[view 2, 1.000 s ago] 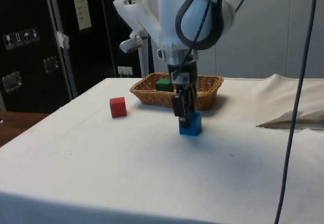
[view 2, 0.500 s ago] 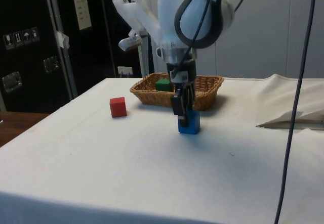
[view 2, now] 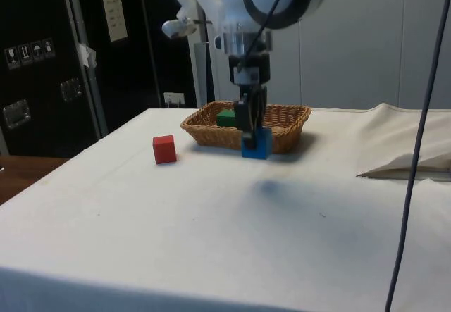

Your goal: Pick up exactly two blocks and place them into the basket.

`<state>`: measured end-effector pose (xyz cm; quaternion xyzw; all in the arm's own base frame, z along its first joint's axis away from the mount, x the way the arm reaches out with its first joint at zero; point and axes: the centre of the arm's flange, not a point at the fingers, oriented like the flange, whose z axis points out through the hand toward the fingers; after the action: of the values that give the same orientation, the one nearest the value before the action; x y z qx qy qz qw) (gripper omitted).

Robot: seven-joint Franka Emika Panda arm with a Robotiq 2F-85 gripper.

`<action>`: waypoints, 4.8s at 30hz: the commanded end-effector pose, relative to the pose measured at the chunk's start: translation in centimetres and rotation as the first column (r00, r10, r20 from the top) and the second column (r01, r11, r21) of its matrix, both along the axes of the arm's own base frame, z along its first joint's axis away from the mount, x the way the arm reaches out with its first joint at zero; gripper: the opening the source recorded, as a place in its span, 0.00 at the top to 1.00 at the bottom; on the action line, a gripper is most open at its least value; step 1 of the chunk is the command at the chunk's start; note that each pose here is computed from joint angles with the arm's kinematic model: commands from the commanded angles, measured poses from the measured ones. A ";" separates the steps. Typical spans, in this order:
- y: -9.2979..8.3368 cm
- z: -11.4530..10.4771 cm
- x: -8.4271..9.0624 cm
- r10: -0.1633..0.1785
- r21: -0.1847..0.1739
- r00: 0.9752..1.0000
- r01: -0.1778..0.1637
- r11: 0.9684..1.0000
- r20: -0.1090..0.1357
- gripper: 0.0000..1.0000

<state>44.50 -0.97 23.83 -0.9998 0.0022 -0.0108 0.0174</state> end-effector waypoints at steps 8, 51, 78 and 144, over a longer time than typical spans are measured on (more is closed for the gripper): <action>-1.9 2.0 0.6 0.031 0.003 0.999 -0.031 1.000 0.021 0.98; -14.0 3.1 1.8 0.091 -0.065 0.995 -0.088 0.994 0.046 0.98; -16.3 -2.3 1.2 0.083 -0.164 0.996 -0.079 0.983 0.020 0.98; -8.1 7.2 1.8 0.073 -0.044 0.982 -0.066 0.997 0.172 0.00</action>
<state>46.23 -9.08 31.09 -0.9946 -0.0358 -0.0969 0.0058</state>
